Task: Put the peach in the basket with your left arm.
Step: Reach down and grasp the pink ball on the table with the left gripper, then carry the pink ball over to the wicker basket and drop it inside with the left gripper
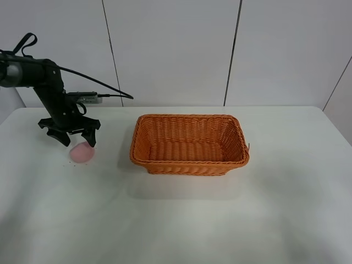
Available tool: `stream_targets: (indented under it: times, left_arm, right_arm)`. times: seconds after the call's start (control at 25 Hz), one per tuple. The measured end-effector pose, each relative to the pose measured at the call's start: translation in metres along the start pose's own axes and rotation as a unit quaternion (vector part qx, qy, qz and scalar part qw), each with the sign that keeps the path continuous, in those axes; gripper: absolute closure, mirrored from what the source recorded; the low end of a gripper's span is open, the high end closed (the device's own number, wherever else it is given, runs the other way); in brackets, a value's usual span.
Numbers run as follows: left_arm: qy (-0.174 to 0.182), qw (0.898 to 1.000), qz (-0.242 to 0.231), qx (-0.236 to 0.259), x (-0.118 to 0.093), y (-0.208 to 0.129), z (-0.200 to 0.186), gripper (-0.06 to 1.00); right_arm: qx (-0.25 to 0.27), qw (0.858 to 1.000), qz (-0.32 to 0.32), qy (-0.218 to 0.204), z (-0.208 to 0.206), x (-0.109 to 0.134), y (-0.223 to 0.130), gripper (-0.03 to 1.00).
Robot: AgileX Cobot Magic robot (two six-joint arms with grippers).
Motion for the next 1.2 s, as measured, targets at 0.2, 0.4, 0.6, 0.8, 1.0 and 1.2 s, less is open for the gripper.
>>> stream_targets:
  times: [0.2,0.4,0.6,0.8,1.0,1.2]
  left_arm:
    - [0.0,1.0,-0.001,0.001,0.001,0.001,0.012,0.1]
    - [-0.001,1.0,-0.002,0.011,0.002,-0.001,0.024,0.1]
    - [-0.003,1.0,-0.003,0.02,0.002,-0.004,0.032,0.16]
    - [-0.003,1.0,-0.007,0.023,0.002,-0.004,0.032,0.62]
    - [0.019,0.999,-0.007,0.025,0.009,-0.006,0.016,0.82]
    - [0.024,1.0,-0.007,0.014,0.007,-0.001,-0.029,0.82]
  right_arm:
    - [0.0,1.0,0.0,0.0,0.0,0.0,0.0,0.27]
    - [0.0,1.0,0.0,0.0,0.0,0.0,0.0,0.27]
    - [0.0,1.0,0.0,0.0,0.0,0.0,0.0,0.27]
    - [0.0,1.0,0.0,0.0,0.0,0.0,0.0,0.27]
    - [0.0,1.0,0.0,0.0,0.0,0.0,0.0,0.27]
    - [0.0,1.0,0.0,0.0,0.0,0.0,0.0,0.27]
Point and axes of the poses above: a point on each arm's last joint axis where the gripper is mounted, z pointing out along that axis toward the gripper, x along the wrist's bending axis when the last joint is at zero, y = z × x, the point moved 9 cm from there along z, pointing out along that axis toward the gripper, and after that the axes turned 12 degrees about z, right-handed, at the moved point
